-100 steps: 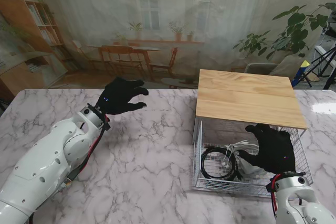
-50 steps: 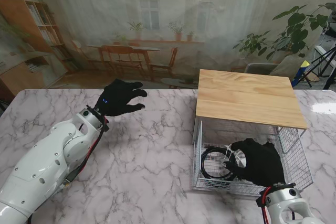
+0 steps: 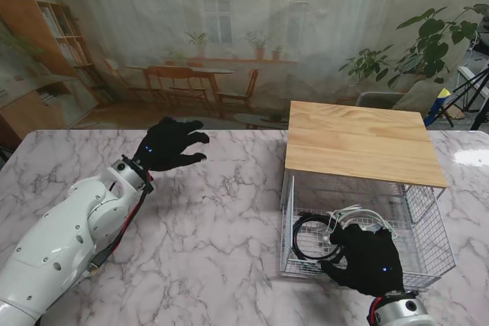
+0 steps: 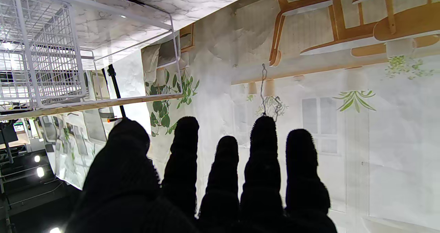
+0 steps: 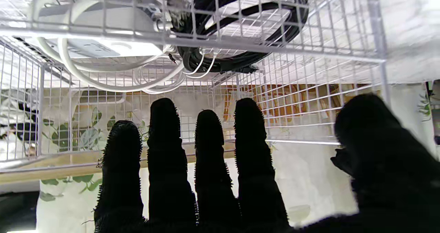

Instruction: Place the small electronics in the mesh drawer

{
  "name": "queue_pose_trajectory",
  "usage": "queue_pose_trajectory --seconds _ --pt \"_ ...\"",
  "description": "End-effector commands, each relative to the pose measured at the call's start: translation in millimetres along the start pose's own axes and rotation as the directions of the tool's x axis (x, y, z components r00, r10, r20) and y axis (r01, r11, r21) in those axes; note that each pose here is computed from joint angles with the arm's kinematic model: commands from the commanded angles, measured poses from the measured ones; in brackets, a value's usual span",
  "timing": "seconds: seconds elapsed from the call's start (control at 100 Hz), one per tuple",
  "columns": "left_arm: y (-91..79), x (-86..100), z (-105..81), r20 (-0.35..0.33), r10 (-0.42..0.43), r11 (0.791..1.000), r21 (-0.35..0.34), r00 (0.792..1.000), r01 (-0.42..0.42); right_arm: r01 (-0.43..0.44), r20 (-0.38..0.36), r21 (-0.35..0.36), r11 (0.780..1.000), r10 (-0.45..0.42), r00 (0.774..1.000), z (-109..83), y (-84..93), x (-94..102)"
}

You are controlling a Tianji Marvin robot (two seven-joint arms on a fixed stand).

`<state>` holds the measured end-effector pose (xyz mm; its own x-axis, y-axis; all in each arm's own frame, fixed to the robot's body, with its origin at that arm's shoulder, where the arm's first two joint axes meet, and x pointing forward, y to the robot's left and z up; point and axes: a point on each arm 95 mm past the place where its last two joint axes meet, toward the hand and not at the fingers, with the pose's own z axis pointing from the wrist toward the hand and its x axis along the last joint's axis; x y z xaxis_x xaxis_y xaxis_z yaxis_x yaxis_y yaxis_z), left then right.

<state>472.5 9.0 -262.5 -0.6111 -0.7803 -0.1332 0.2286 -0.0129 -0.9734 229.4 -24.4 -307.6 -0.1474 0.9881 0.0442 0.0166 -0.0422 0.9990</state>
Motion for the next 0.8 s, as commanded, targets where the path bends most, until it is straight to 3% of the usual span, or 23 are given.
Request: queue_pose_trajectory --seconds 0.0,0.45,0.79 --pt "2.2 -1.3 -2.3 0.003 0.006 1.0 -0.016 1.0 -0.006 -0.015 -0.003 0.02 1.0 0.015 1.0 -8.1 -4.6 4.7" --pt "5.5 -2.1 -6.0 0.011 0.009 1.0 -0.028 1.0 -0.009 0.029 0.05 0.115 0.993 -0.035 0.998 -1.6 -21.0 2.7" --pt "7.3 -1.8 -4.6 0.007 0.008 0.999 -0.032 1.0 -0.008 0.0 0.092 0.18 0.984 -0.017 0.996 12.7 -35.9 -0.2"
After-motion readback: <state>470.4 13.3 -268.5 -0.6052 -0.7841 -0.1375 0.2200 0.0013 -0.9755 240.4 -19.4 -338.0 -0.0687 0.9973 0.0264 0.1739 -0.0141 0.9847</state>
